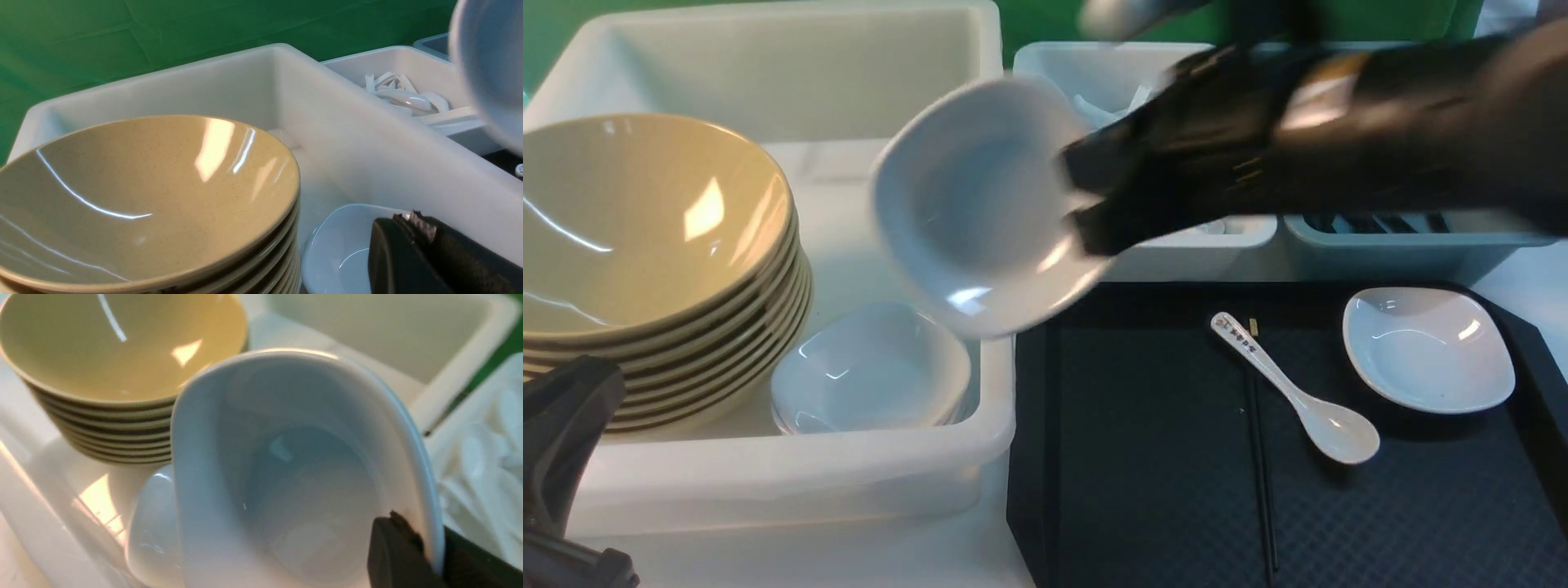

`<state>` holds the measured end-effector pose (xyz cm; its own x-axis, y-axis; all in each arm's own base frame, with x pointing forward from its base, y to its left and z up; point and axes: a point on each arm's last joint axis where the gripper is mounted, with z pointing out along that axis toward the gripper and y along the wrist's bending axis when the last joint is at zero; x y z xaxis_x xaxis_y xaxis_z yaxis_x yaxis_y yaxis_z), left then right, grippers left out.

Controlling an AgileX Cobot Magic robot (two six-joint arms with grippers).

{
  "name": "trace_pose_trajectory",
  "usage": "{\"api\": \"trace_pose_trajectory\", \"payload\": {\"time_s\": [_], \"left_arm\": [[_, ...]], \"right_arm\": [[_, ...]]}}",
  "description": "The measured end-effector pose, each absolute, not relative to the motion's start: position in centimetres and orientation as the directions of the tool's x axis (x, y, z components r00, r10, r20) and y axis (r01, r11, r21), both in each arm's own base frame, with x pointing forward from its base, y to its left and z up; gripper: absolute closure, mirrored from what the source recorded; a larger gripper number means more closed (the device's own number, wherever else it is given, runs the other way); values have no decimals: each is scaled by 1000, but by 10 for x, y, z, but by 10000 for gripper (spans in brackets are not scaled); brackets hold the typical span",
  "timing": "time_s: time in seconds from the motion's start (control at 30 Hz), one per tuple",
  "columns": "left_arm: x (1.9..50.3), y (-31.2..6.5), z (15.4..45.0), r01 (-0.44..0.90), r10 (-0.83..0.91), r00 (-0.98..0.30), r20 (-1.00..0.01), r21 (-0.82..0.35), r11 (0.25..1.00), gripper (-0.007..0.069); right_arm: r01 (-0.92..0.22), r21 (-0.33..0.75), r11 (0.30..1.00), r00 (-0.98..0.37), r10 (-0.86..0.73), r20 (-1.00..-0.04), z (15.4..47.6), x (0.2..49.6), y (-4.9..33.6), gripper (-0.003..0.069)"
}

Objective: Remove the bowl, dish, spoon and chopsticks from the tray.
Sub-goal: Use the right arm to put the plate into the large storage box on the left, then use the right arm to grab the plate

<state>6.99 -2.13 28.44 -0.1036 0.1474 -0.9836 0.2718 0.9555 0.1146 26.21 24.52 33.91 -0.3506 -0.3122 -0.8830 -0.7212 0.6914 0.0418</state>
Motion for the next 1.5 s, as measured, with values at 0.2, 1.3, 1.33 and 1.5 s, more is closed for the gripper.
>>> {"api": "trace_pose_trajectory", "payload": {"time_s": [0.2, 1.3, 1.33, 1.5], "left_arm": [[70, -22, 284, 275, 146, -108, -983, 112, 955, 636], [70, -22, 281, 278, 113, -125, -986, 74, 958, 636], [70, -22, 281, 278, 112, -126, -986, 73, 958, 636], [70, -22, 281, 278, 111, -126, -986, 72, 958, 636]], "right_arm": [[-748, 35, 663, -371, -375, -850, 291, 291, 297, 578], [-253, -168, 953, -889, -297, -349, 205, 334, 36, 625], [-232, -159, 960, -887, -276, -371, 202, 336, 35, 625], [-150, -67, 986, -904, -164, -395, 181, 343, 39, 625]]}}
